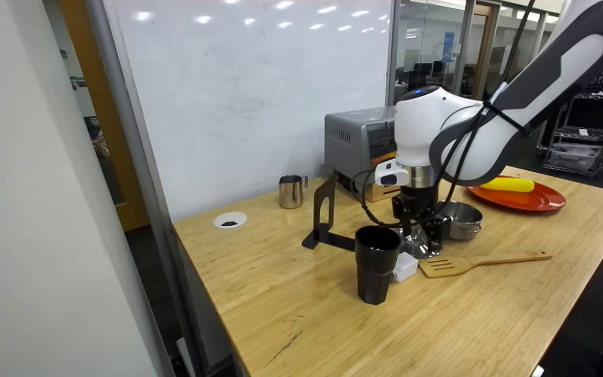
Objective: Take the white box out of the silver pot then close the pot
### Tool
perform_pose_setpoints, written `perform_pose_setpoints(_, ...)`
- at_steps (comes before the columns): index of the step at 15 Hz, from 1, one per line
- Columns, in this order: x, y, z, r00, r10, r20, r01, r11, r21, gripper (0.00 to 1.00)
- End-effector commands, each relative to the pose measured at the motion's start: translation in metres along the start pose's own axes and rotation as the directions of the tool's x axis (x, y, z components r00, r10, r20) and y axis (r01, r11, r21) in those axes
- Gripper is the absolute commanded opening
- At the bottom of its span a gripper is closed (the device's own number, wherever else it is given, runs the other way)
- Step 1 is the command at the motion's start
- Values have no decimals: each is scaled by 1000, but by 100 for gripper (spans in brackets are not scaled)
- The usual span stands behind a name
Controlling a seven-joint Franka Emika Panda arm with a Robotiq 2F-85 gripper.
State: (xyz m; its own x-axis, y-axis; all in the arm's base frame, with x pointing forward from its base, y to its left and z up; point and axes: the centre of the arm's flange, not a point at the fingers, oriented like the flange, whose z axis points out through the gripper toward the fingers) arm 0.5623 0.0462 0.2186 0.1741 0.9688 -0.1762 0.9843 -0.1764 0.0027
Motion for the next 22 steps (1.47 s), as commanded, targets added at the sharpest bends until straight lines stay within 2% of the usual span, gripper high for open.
perform_pose_setpoints(1, 2, -20, -4, 1000, -18, 21, 18, 1000, -7, 45)
perform_pose_setpoints(7, 2, -25, -6, 999, -27, 26, 27, 1000, -14, 4)
perform_pose_setpoints(8, 2, -26, -6, 999, -26, 26, 26, 1000, -12, 1)
perform_pose_setpoints(14, -2, -27, -15, 1000, 2, 11, -2, 1000, -18, 1)
perform_pose_setpoints(22, -29, -12, -102, 994, 97, -41, -101, 989, -107, 1)
